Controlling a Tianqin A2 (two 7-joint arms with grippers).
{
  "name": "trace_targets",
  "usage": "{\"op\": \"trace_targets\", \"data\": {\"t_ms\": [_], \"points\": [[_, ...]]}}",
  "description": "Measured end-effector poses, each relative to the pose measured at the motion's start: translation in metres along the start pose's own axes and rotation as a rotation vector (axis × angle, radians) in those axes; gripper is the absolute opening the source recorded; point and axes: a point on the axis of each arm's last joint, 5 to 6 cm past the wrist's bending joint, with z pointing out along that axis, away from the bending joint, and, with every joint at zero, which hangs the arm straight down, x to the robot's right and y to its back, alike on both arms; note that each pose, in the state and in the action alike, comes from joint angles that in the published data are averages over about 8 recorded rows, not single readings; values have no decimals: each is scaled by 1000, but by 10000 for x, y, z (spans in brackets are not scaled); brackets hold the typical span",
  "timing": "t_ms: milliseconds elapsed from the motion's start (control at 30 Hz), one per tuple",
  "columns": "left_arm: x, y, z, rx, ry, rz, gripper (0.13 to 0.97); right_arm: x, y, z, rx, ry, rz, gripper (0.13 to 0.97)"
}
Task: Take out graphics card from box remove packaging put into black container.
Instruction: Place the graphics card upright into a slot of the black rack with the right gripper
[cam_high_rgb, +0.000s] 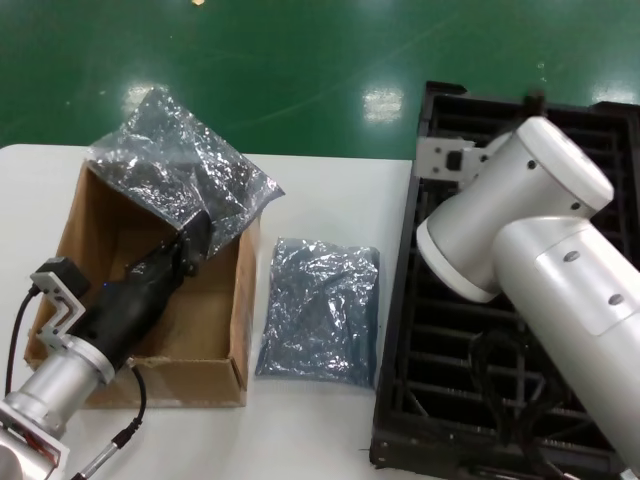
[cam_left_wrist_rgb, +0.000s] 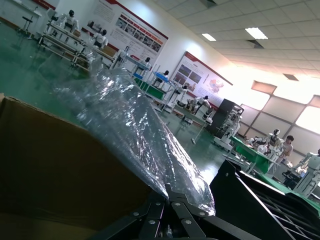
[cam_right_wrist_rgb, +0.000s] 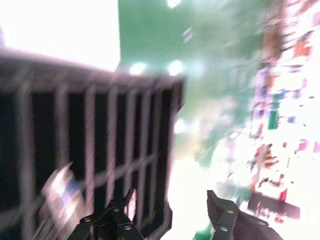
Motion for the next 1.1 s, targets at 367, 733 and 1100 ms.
{"op": "trace_targets", "data": {"t_ms": [367,733,1100], "points": [[-23,-5,-25,1,-9,5,139,49,77,-15,-61,-52,-53,403],[69,-31,27,11,31,29,139,127,167,-94,-98,-100,-78,224],[537,-265,129,44,164,112,139,155,-15,-98,127,93,193,158]]}}
